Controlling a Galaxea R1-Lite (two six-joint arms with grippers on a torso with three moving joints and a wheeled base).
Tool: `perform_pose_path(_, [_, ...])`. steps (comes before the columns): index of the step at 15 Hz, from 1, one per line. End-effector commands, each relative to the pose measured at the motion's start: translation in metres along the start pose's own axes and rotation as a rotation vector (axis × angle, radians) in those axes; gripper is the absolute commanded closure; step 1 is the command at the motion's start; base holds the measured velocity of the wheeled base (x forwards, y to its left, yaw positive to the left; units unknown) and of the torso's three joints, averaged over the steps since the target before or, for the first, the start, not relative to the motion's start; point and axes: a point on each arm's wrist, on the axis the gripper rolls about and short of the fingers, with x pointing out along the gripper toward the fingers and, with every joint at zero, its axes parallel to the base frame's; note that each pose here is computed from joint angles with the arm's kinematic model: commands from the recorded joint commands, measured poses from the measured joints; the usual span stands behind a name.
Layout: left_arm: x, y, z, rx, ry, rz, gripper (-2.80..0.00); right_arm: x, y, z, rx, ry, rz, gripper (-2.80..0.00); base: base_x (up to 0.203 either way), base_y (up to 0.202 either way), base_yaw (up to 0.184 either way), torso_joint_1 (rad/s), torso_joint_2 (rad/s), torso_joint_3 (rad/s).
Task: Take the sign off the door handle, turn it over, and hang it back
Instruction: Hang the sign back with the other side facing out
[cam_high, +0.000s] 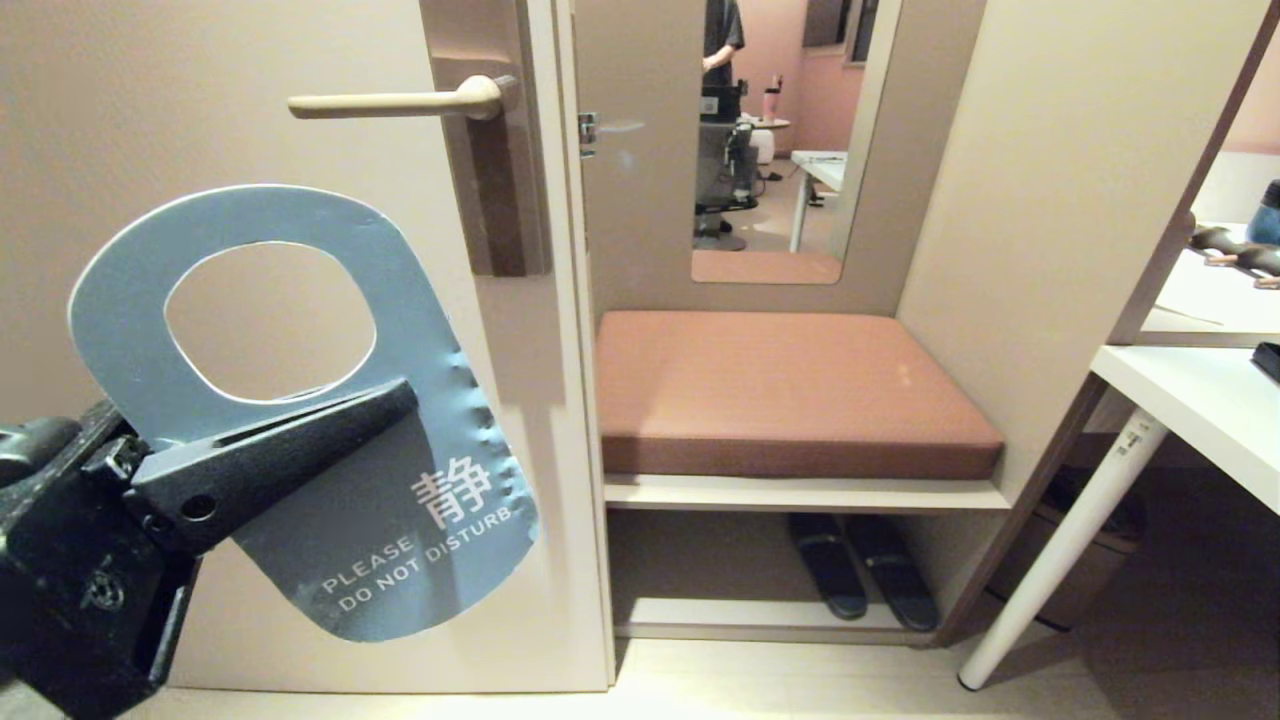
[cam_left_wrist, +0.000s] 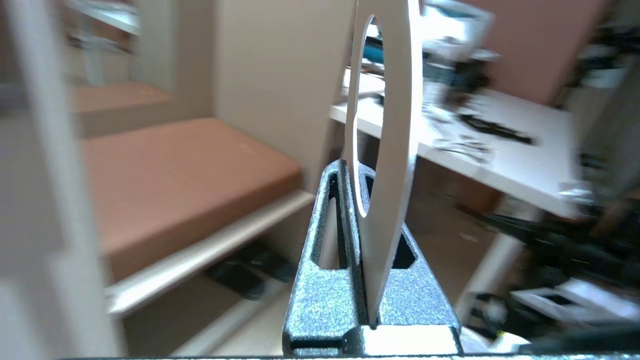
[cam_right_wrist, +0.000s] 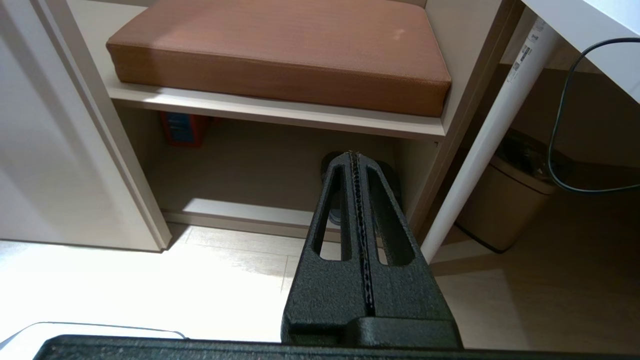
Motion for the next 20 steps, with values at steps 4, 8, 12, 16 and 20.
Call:
perform_pose_path(4, [-0.009,0.019,0.007,0.084,-0.023,0.187,0.0,0.0,0.0,0.0,0.0,0.001,0.0,0.0,0.0,0.0,0.0,0.0,0.0,0.0])
perform_pose_path(8, [-0.015,0.034,0.013,0.119,0.015,0.331,0.0,0.0,0.0,0.0,0.0,0.001,0.0,0.0,0.0,0.0,0.0,0.0,0.0,0.0])
perform_pose_path(12, [-0.021,0.042,0.027,0.124,0.036,0.444,0.0,0.0,0.0,0.0,0.0,0.001,0.0,0.0,0.0,0.0,0.0,0.0,0.0,0.0])
perform_pose_path(16, [-0.017,0.05,0.043,0.11,0.07,0.559,0.0,0.0,0.0,0.0,0.0,0.001,0.0,0.0,0.0,0.0,0.0,0.0,0.0,0.0])
perform_pose_path(20, [-0.003,0.069,0.046,0.203,0.12,0.626,0.0,0.0,0.0,0.0,0.0,0.001,0.0,0.0,0.0,0.0,0.0,0.0,0.0,0.0])
